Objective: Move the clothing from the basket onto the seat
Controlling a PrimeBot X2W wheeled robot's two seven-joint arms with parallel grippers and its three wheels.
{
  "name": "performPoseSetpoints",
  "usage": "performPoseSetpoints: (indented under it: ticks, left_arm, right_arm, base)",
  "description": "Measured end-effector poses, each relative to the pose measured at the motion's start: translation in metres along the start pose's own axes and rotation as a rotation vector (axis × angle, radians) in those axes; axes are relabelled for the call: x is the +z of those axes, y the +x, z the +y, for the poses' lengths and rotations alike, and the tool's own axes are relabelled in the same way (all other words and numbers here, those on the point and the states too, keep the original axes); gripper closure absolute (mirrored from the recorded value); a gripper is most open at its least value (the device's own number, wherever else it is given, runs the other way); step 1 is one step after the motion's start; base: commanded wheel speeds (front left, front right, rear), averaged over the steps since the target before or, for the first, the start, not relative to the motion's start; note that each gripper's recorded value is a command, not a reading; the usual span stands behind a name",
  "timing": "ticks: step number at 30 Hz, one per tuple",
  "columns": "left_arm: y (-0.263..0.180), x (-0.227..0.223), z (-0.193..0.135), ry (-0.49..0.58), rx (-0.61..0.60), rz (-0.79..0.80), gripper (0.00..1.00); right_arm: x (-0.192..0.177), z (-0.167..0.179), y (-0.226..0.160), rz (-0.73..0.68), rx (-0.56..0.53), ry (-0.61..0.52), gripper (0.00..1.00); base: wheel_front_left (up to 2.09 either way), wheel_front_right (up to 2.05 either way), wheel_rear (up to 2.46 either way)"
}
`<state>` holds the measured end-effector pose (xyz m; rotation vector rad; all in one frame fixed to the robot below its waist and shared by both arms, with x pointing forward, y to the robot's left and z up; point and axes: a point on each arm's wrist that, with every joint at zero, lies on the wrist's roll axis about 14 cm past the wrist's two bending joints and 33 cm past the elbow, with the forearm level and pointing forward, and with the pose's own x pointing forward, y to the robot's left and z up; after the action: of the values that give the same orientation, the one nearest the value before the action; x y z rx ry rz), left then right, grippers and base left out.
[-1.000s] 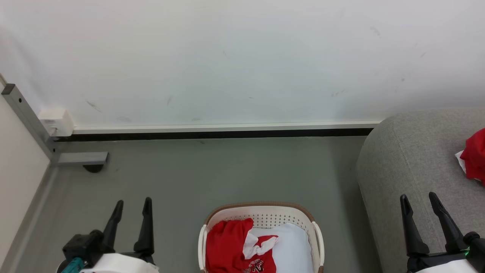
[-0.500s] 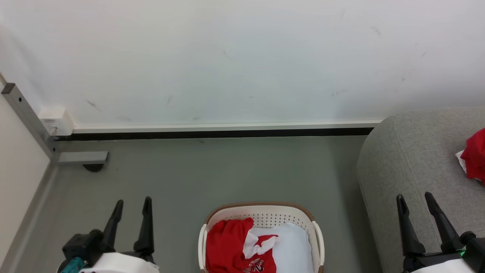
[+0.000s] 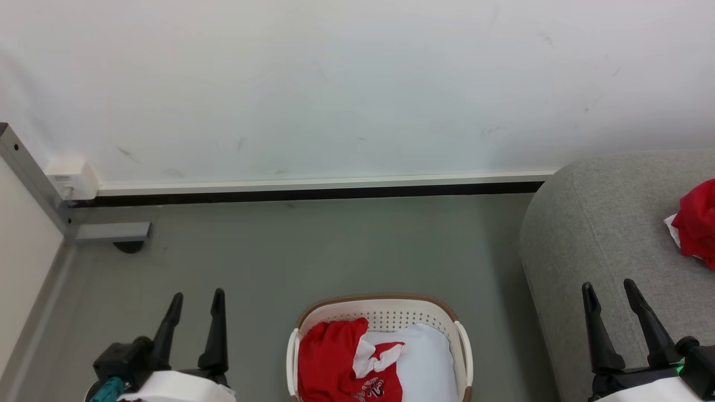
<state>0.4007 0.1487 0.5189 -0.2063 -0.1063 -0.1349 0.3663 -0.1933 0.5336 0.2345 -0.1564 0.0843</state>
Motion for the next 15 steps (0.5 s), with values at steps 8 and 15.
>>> performPoseSetpoints:
  ticks: [8,15]
  left_arm:
    - [0.006,-0.007,-0.01,0.01,-0.034,0.019,0.0]
    - [0.028,-0.018,-0.034,0.024,-0.128,0.047,0.0]
  right_arm:
    - [0.0,-0.004,-0.002,0.002,-0.015,0.0,0.0]
    - [0.001,-0.012,0.005,-0.007,-0.039,-0.003,0.0]
  base:
    - [0.0,0.0,0.0]
    - [0.0,0.0,0.0]
